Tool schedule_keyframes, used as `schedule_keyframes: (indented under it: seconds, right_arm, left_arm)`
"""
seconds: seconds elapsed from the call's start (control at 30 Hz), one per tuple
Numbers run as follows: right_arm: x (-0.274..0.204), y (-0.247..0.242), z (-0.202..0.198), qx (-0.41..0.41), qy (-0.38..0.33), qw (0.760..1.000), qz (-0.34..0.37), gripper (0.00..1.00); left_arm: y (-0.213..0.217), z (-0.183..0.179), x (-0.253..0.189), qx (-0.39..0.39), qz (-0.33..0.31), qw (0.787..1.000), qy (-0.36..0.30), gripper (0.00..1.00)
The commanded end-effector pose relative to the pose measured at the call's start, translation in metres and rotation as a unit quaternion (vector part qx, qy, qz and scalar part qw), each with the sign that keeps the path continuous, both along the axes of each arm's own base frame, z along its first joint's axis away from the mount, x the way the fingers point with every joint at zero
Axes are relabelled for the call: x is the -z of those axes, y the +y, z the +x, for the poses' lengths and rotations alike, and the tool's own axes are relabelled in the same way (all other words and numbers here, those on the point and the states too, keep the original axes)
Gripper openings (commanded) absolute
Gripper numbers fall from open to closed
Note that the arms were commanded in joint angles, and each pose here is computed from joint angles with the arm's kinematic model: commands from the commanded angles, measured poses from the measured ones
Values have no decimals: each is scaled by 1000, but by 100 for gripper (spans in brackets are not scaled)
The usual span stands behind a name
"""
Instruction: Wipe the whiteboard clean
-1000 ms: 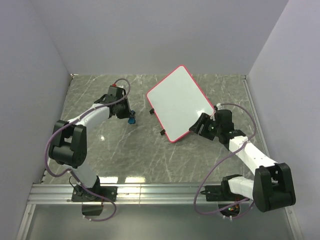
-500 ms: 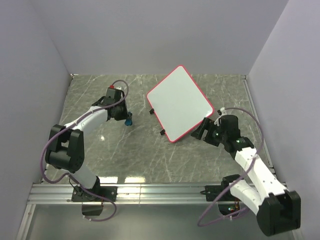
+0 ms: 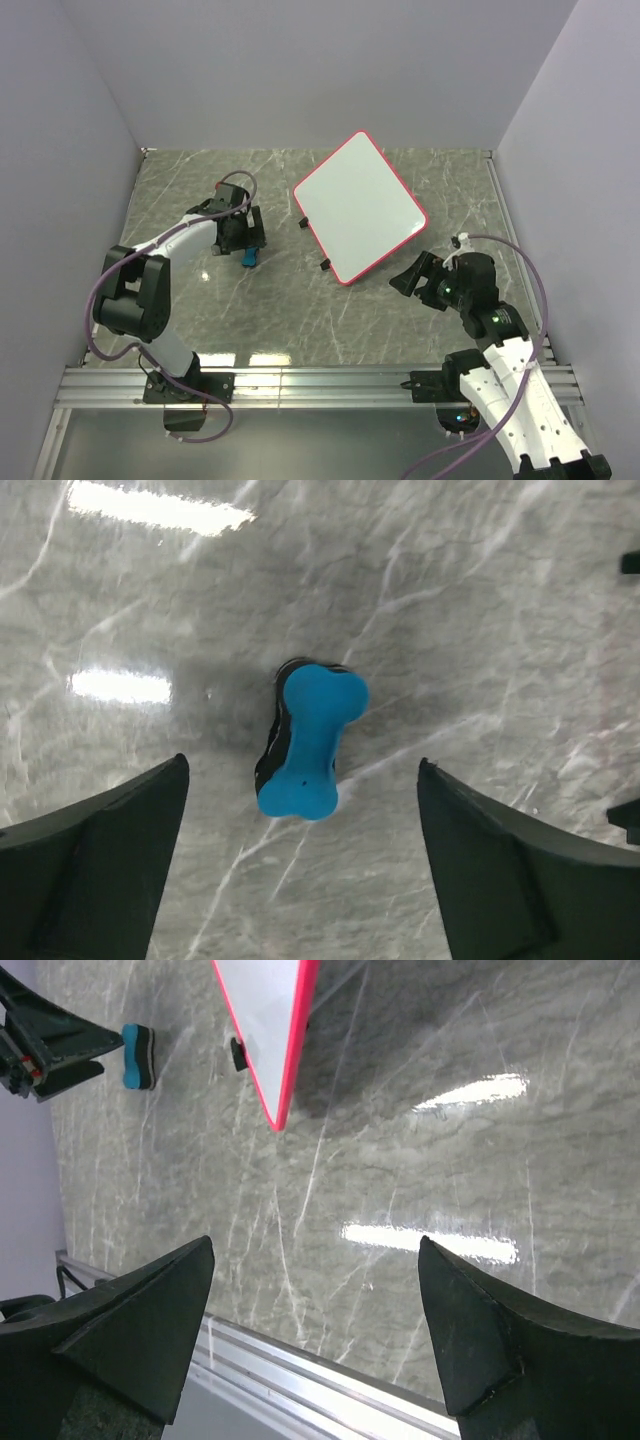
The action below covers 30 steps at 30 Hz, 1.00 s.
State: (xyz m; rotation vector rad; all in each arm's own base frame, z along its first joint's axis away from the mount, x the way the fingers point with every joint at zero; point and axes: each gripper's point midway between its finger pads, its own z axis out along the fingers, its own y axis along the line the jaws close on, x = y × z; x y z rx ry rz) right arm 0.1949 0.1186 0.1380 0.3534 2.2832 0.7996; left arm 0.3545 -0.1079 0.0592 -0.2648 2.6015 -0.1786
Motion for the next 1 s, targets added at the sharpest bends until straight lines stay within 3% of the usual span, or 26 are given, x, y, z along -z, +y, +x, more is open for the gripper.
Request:
schedule_keyframes:
  seconds: [0.0,0.2,0.6,0.8,0.97]
  right_arm:
    - [-4,-2,-4,7,6,1000,-2,89]
    - [-36,7,-2,-14,-24,999,20,89]
    - [-117,14,4,-33,-87,995,37,88]
    - [-155,7,0,-30,-113,993,17,88]
    - [-166,0,-5,-19,-121,992,6,88]
  left_arm:
    - [2,0,-5,0,16,1000,5,99]
    - [-14,1,-55,20,-17,999,-35,99]
    - [-128,-18,-205,156,-140,967,-145,99]
    - [-138,-33,-264,154,-160,959,-174,99]
    - [-128,-45,-286,144,-156,959,-190,100]
